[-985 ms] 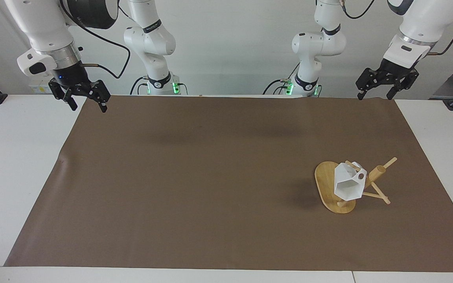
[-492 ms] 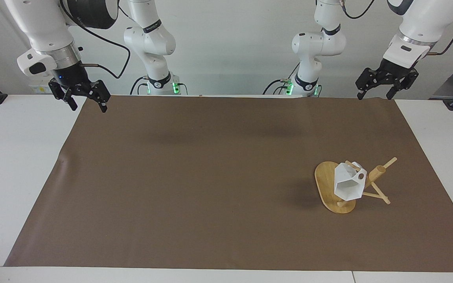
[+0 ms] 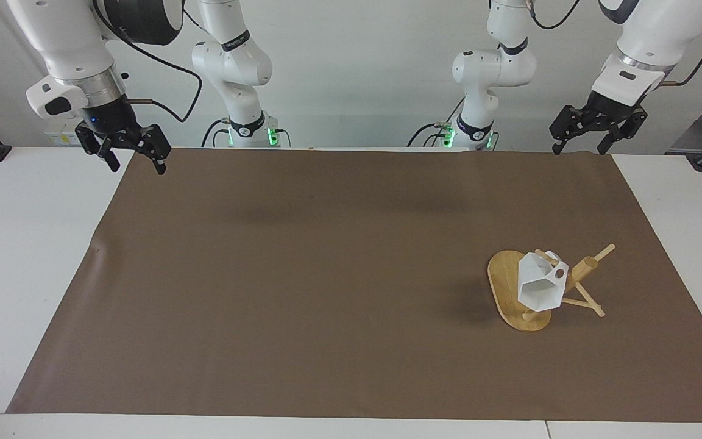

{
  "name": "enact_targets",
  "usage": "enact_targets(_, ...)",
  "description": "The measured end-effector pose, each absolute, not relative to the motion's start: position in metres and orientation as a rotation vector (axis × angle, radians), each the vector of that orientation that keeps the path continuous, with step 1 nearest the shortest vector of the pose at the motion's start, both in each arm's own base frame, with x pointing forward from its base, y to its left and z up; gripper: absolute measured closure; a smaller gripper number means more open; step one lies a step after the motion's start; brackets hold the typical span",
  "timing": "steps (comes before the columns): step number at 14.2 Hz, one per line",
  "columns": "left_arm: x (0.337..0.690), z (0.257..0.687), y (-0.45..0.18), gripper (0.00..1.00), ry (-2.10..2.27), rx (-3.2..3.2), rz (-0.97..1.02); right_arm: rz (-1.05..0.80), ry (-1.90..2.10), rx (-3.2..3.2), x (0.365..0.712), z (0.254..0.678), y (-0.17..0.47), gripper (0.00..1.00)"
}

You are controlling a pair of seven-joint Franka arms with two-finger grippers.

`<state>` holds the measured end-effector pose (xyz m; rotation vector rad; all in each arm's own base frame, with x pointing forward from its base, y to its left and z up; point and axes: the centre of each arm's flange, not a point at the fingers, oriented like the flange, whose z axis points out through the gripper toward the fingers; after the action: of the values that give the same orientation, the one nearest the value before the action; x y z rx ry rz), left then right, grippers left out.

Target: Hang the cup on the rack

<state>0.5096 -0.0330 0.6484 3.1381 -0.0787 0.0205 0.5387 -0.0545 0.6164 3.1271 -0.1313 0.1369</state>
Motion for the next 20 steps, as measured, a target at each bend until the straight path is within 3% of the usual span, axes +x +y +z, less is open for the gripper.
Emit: enact_targets(20, 0.508, 0.649, -0.020, 0.00, -0.039, 3.138, 0.008, 0.137, -0.107, 3.129, 0.539, 0.616, -0.046, 0.00)
